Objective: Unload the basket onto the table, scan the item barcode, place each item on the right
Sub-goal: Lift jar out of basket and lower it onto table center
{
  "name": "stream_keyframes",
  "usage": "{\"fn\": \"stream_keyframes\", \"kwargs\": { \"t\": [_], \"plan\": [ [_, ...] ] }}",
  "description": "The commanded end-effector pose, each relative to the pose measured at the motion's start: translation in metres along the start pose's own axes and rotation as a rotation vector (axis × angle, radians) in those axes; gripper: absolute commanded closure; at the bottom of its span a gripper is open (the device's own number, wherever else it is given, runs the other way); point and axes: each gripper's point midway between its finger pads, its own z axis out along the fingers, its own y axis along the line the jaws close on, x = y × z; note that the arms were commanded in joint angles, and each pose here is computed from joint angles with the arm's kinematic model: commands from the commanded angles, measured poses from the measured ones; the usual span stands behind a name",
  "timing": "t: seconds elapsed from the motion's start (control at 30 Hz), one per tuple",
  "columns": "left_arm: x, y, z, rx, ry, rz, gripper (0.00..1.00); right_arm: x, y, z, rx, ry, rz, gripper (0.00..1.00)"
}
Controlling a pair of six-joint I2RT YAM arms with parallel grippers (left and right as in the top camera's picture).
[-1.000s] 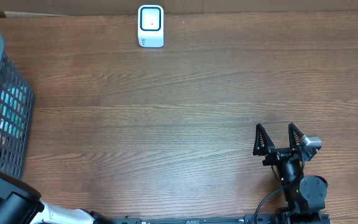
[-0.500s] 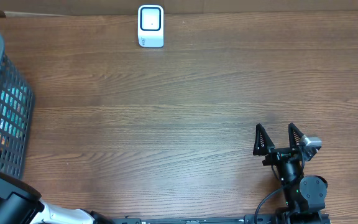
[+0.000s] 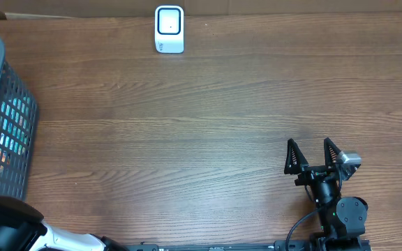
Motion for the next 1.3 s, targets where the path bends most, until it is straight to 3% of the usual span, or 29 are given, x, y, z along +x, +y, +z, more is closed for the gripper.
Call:
{"fn": "stream_keyframes", "kwargs": {
  "t": [0.0, 0.27, 0.63, 0.9, 1.27],
  "plan": [
    [-0.017, -0.057, -0.075, 0.308, -0.112, 0.023, 0.53, 0.003, 0.001, 0.0, -0.007, 0.001, 0.0, 0.0],
    [0.019, -0.124, -0.175, 0.668, -0.146, 0.173, 0.57, 0.003, 0.001, 0.0, -0.007, 0.001, 0.0, 0.0],
    [0.15, -0.192, -0.191, 0.747, 0.047, 0.658, 0.56, 0.003, 0.001, 0.0, -0.007, 0.001, 0.0, 0.0],
    [0.251, -0.225, -0.162, 0.604, 0.179, 0.963, 0.55, 0.003, 0.001, 0.0, -0.007, 0.001, 0.0, 0.0],
    [0.39, -0.213, -0.065, 0.257, 0.335, 1.245, 0.55, 0.003, 0.001, 0.0, -0.007, 0.001, 0.0, 0.0]
  ]
}}
